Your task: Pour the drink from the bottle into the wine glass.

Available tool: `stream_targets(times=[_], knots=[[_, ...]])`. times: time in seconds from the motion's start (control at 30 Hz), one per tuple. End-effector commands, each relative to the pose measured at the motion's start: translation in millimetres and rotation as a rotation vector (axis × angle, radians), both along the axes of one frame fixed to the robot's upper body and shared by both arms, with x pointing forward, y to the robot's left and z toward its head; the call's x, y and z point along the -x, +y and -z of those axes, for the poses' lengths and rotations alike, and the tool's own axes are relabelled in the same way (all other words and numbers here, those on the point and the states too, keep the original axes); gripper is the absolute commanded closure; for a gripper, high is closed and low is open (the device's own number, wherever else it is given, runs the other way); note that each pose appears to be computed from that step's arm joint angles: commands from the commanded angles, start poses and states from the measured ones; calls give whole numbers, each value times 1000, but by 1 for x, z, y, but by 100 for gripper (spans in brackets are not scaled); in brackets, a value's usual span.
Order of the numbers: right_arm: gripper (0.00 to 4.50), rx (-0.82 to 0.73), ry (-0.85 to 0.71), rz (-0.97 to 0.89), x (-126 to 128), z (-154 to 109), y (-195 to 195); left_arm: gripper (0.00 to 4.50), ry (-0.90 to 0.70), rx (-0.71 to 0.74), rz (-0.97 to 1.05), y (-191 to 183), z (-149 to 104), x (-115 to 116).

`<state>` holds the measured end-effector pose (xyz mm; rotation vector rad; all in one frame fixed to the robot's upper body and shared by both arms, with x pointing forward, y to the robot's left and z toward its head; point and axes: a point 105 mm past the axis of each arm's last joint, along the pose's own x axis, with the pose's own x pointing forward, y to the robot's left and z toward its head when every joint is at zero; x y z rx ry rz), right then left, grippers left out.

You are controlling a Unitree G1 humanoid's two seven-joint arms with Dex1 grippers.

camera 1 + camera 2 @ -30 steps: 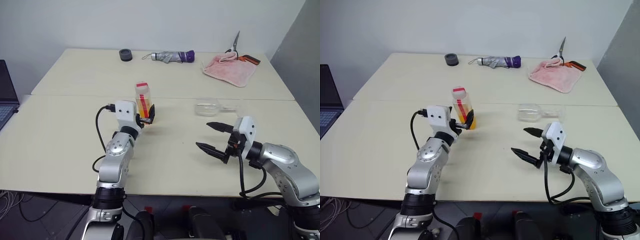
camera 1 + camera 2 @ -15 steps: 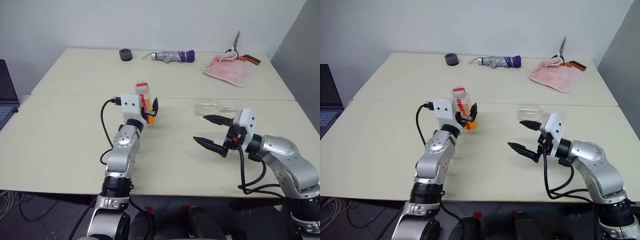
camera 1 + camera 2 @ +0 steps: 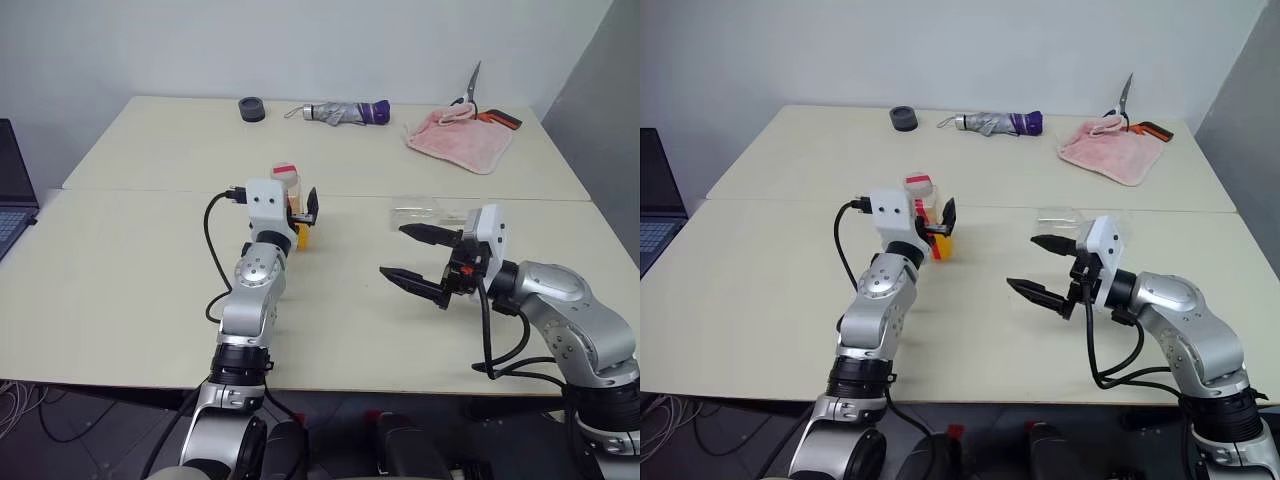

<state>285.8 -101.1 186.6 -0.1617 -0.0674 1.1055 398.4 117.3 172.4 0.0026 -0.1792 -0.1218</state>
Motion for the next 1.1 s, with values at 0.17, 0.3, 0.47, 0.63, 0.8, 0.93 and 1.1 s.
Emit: stream_targets(times=[0.17,0.3,0.47,0.63,0.8,0.93,1.1], knots=[[0,0,-49,-6,3,-11,3,4,-54,-18,2,-7,-17,-1],[0,-4,-43,-5,3,-11,3,22,-53,-24,4,-8,-17,-1],[0,-10,-38,-5,3,-12,3,155,-44,-28,-5,-6,-15,-1],[0,-17,-32,-8,2,-13,4,240,-33,-37,-25,-2,-11,-2],[0,-20,-32,-12,2,-13,5,240,-21,-41,-37,3,-7,-1],[0,-20,-38,-13,2,-13,6,244,-27,-54,-26,5,-8,1],[0,-26,-44,1,1,-11,6,244,-18,-82,79,1,-5,6]])
